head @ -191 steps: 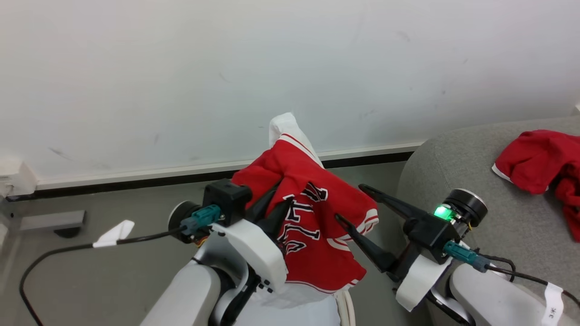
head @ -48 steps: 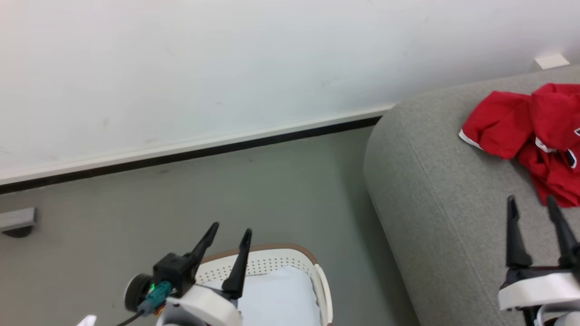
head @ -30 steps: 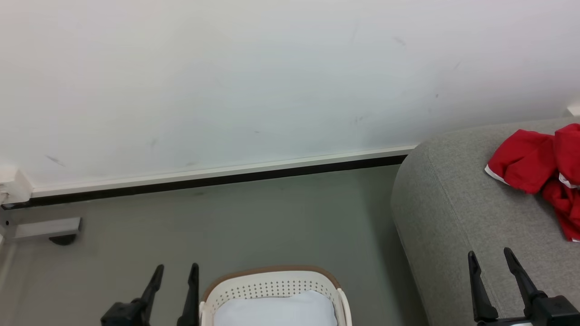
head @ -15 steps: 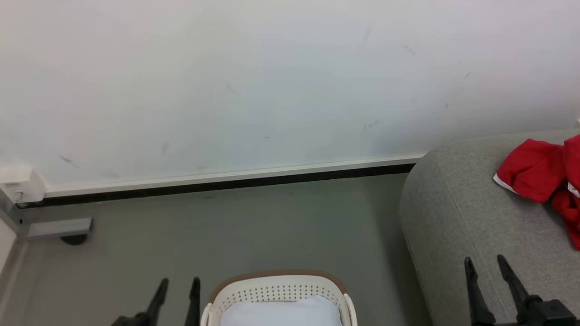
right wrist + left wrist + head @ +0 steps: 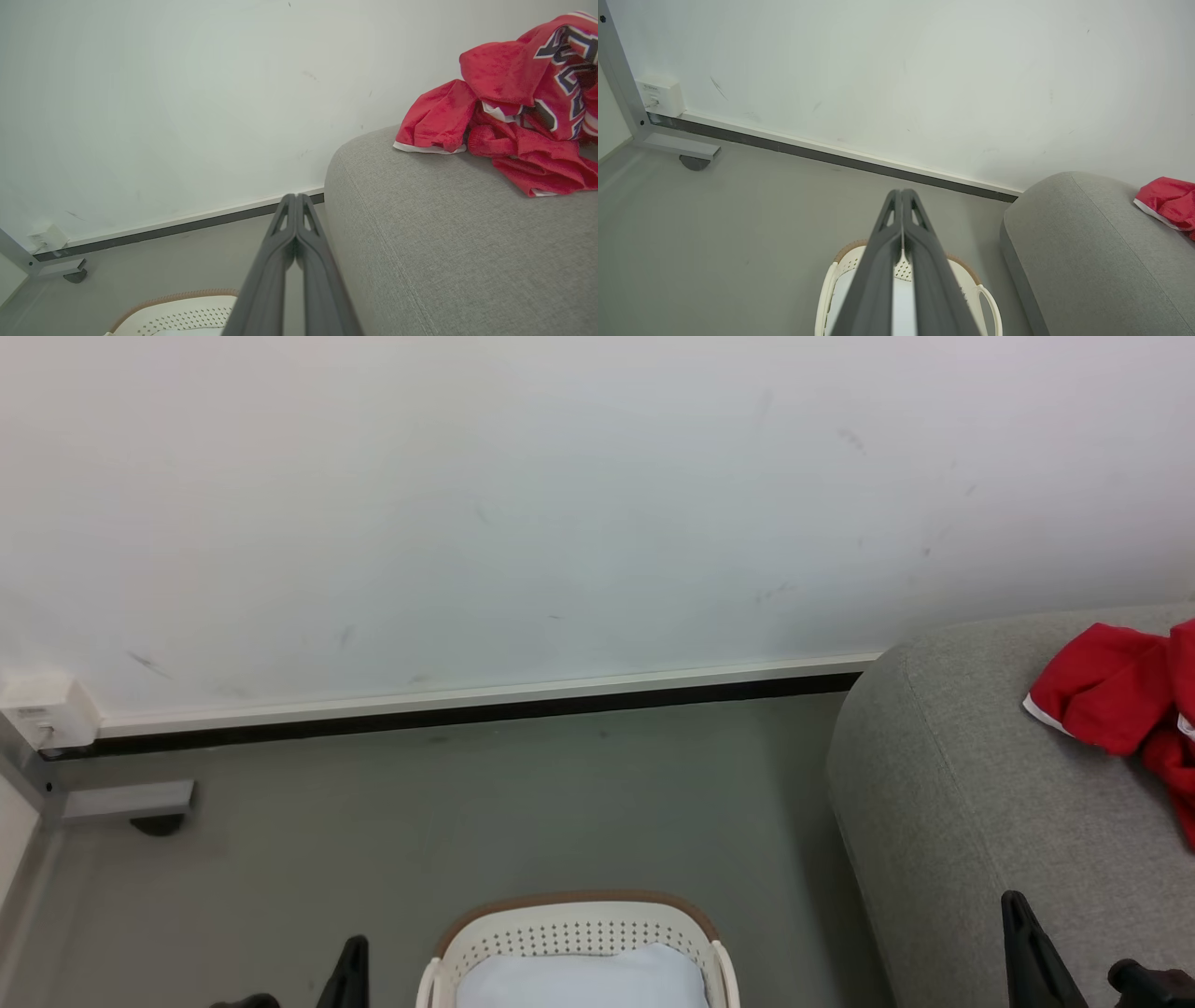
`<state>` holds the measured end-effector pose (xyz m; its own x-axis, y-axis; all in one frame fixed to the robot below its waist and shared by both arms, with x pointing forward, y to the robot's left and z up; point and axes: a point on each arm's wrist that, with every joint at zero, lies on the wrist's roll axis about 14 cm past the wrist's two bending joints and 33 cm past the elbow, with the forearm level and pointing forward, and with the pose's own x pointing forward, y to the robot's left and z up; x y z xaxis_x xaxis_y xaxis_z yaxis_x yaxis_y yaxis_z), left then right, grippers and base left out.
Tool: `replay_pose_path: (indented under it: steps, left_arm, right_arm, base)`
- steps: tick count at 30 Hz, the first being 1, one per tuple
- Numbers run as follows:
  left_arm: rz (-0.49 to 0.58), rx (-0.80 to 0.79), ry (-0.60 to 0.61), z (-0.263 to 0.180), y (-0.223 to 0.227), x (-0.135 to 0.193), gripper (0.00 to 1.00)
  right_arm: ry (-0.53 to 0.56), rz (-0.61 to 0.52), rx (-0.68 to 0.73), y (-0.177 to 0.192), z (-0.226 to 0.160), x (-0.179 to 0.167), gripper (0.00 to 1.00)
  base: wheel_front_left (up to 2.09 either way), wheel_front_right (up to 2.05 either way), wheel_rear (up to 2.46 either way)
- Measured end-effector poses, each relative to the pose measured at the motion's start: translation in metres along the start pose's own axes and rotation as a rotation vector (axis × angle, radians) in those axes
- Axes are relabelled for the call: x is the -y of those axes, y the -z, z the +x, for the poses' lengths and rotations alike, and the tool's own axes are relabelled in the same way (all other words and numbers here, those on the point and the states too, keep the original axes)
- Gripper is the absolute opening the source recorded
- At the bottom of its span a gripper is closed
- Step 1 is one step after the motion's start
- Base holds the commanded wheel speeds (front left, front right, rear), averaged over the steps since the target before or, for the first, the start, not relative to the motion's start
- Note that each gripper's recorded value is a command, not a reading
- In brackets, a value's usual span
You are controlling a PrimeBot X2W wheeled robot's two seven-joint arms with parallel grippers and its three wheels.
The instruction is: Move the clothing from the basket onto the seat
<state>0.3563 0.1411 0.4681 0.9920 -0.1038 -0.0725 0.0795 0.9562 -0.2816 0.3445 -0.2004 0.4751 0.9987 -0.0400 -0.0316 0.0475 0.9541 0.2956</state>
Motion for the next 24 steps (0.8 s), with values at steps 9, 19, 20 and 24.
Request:
replay_pose_path:
  steps: [9, 19, 20, 24]
  left_arm:
    - [-0.158, -0.010, -0.039, 0.003, -0.003, -0.009, 0.00]
    - [-0.319, -0.016, -0.067, 0.007, -0.006, -0.017, 0.00]
    - [-0.337, -0.014, -0.069, 0.007, -0.006, -0.017, 0.00]
    - [-0.395, -0.010, -0.073, 0.009, -0.009, -0.019, 0.00]
  right_arm:
    - [0.032, 0.156, -0.006, -0.001, 0.002, 0.005, 0.00]
    - [0.050, 0.314, -0.008, -0.004, 0.007, 0.007, 0.00]
    - [0.050, 0.326, -0.005, -0.005, 0.008, 0.007, 0.00]
    - [0.052, 0.384, -0.005, -0.006, 0.010, 0.007, 0.00]
  base:
    - [0.00, 0.00, 0.00]
    - [0.00, 0.00, 0.00]
    - [0.00, 0.00, 0.00]
    - [0.00, 0.00, 0.00]
